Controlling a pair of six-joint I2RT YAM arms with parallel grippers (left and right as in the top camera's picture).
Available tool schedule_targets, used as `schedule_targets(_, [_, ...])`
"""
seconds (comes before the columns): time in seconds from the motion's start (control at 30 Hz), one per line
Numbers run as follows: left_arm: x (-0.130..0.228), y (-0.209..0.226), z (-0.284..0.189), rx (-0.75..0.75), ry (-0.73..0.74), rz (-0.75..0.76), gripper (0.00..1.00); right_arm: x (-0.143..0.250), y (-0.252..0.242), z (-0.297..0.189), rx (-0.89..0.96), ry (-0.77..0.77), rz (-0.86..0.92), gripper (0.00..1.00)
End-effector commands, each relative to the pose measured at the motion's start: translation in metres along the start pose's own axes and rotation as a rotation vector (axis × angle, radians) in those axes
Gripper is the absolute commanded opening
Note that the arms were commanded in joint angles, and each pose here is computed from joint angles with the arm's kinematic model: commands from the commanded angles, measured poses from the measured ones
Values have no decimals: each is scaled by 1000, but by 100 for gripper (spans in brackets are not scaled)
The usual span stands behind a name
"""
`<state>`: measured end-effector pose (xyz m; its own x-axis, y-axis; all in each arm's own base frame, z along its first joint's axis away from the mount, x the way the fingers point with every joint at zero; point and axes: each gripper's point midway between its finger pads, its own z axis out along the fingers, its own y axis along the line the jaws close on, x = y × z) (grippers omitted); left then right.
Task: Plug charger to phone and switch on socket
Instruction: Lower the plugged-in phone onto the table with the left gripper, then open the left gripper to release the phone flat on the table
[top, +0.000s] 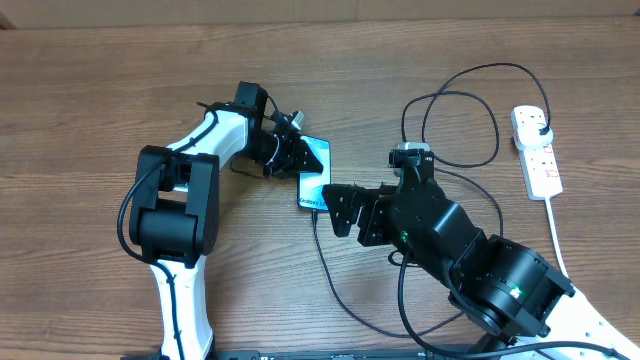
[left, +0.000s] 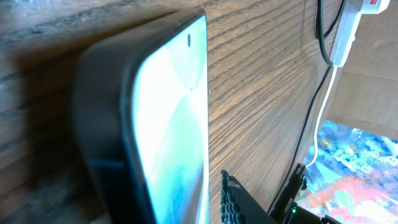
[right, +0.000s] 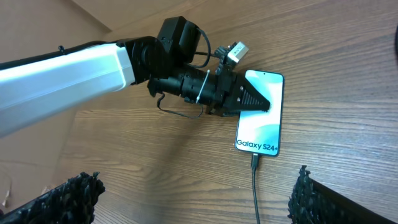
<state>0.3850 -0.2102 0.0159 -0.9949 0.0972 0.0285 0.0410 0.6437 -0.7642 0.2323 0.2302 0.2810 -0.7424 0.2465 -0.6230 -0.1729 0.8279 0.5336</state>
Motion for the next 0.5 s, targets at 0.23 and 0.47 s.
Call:
schedule_targets(0.23, [-3,7,0,-57,1,10,40,-4,0,-3,2,-15,29,100])
schedule_targets(0.47, [1,19,-1,-123,11,-10,41,-4,0,-3,1,-16,29,100])
